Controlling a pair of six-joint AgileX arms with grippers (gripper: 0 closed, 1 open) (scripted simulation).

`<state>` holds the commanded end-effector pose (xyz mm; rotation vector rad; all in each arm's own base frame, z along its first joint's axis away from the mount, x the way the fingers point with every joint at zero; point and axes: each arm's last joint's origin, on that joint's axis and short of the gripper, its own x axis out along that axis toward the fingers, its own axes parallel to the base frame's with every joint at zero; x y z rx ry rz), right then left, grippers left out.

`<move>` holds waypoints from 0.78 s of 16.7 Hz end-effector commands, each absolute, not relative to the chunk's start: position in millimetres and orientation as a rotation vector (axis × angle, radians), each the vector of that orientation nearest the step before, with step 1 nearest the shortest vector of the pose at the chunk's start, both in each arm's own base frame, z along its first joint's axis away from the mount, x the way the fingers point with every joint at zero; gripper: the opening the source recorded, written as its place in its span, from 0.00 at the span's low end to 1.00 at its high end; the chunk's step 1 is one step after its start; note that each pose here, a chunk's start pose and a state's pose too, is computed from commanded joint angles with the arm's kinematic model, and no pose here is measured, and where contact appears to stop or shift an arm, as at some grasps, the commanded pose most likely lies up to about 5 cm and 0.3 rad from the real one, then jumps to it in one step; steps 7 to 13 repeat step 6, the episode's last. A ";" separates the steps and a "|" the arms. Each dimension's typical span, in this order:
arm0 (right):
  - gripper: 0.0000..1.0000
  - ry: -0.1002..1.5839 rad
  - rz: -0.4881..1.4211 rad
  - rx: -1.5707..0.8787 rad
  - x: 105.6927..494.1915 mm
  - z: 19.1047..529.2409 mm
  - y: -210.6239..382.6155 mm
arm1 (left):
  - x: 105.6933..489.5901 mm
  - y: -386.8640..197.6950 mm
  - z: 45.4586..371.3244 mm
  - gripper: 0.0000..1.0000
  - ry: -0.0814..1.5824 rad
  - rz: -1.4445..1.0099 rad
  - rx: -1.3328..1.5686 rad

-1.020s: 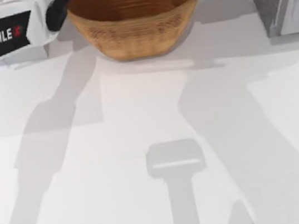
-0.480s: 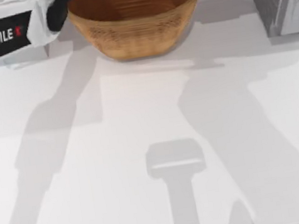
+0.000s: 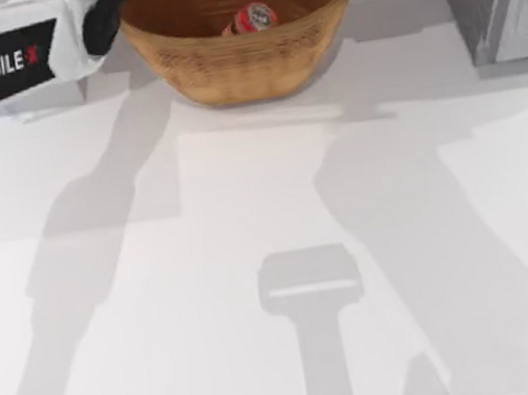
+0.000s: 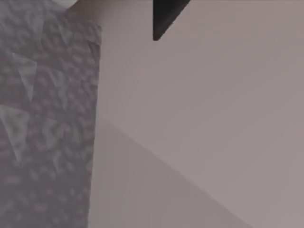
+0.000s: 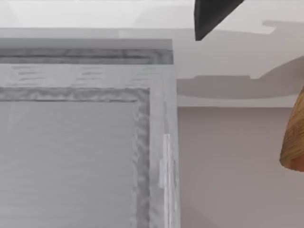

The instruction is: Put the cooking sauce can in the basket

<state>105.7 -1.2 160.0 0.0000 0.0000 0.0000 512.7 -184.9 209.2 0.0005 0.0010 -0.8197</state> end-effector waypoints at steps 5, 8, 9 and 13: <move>1.00 0.000 0.000 0.000 105.7 160.0 -1.2 | 512.7 -184.9 209.2 1.00 0.001 -0.820 0.001; 1.00 0.000 0.000 0.000 105.7 160.0 -1.2 | 512.7 -184.9 209.2 1.00 0.001 -0.820 0.001; 1.00 0.000 0.000 0.000 105.7 160.0 -1.2 | 512.7 -184.9 209.2 1.00 0.001 -0.820 0.001; 1.00 0.000 0.000 0.000 105.7 160.0 -1.2 | 512.7 -184.9 209.2 1.00 0.001 -0.820 0.001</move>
